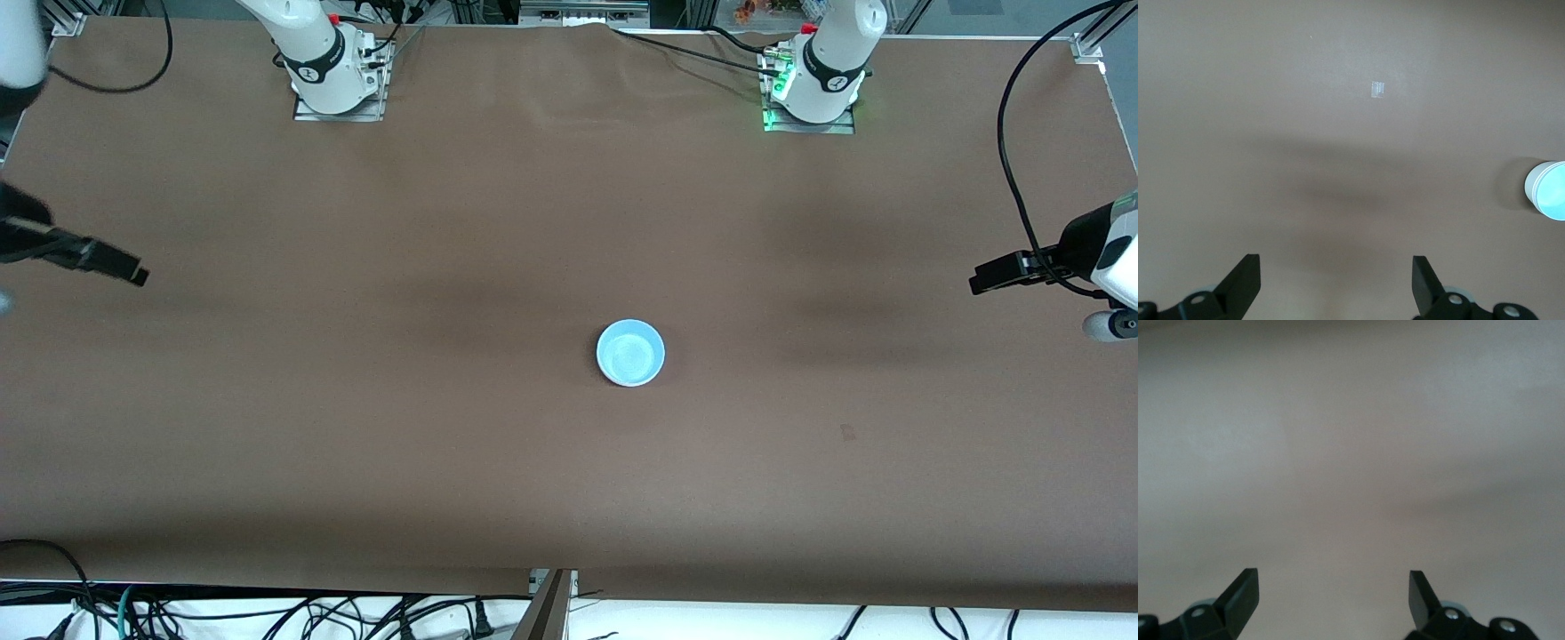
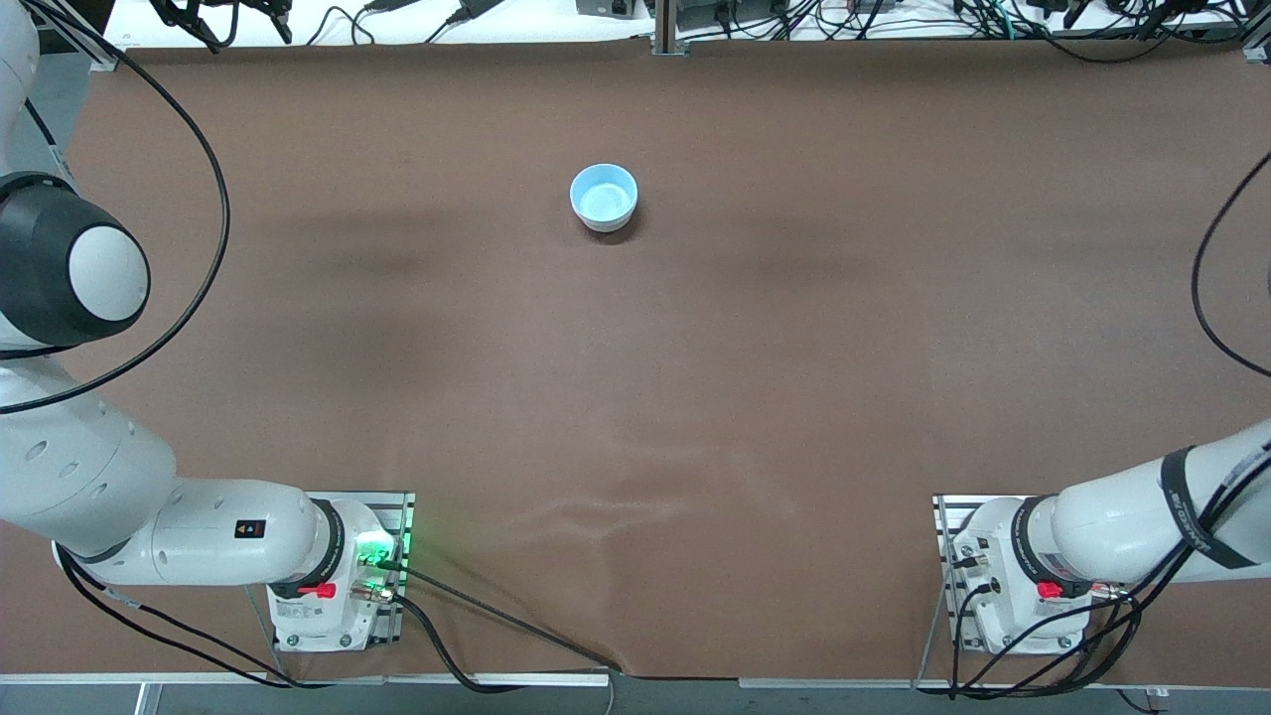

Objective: Stack pink and blue bowls on white bowl

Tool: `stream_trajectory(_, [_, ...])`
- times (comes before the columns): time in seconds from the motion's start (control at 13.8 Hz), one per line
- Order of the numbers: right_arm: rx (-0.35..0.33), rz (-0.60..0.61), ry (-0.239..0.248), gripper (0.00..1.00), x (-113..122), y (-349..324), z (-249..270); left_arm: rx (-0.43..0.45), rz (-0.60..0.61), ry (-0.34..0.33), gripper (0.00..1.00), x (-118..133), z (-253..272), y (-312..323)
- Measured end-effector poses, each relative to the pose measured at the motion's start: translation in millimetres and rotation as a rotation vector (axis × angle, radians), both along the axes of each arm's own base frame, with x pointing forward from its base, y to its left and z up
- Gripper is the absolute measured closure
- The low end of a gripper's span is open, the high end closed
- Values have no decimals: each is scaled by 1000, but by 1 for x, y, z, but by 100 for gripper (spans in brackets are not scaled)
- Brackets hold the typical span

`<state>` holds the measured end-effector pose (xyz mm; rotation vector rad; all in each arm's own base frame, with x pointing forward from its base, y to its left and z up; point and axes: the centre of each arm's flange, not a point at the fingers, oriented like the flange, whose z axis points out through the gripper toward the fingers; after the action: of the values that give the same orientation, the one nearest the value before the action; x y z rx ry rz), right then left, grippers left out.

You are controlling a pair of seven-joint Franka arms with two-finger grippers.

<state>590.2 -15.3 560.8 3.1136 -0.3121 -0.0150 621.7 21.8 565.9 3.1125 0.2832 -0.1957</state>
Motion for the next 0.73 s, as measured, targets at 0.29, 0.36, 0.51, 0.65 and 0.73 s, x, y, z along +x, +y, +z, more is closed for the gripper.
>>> stream_trajectory(0.29, [-7,38,-9,0,-20,19,-15,0,0,0,0,0,0,0])
stream_trajectory(0.36, [-7,35,-15,0,-17,17,-17,0,0,0,0,0,0,0])
stream_trajectory(0.51, [-8,26,-24,0,-10,13,-18,0,0,0,0,0,0,0])
stream_trajectory(0.65, [-9,24,-26,0,-6,12,-19,0,0,0,0,0,0,0])
stream_trajectory(0.73, [-9,24,-24,0,-5,12,-21,0,0,0,0,0,0,0])
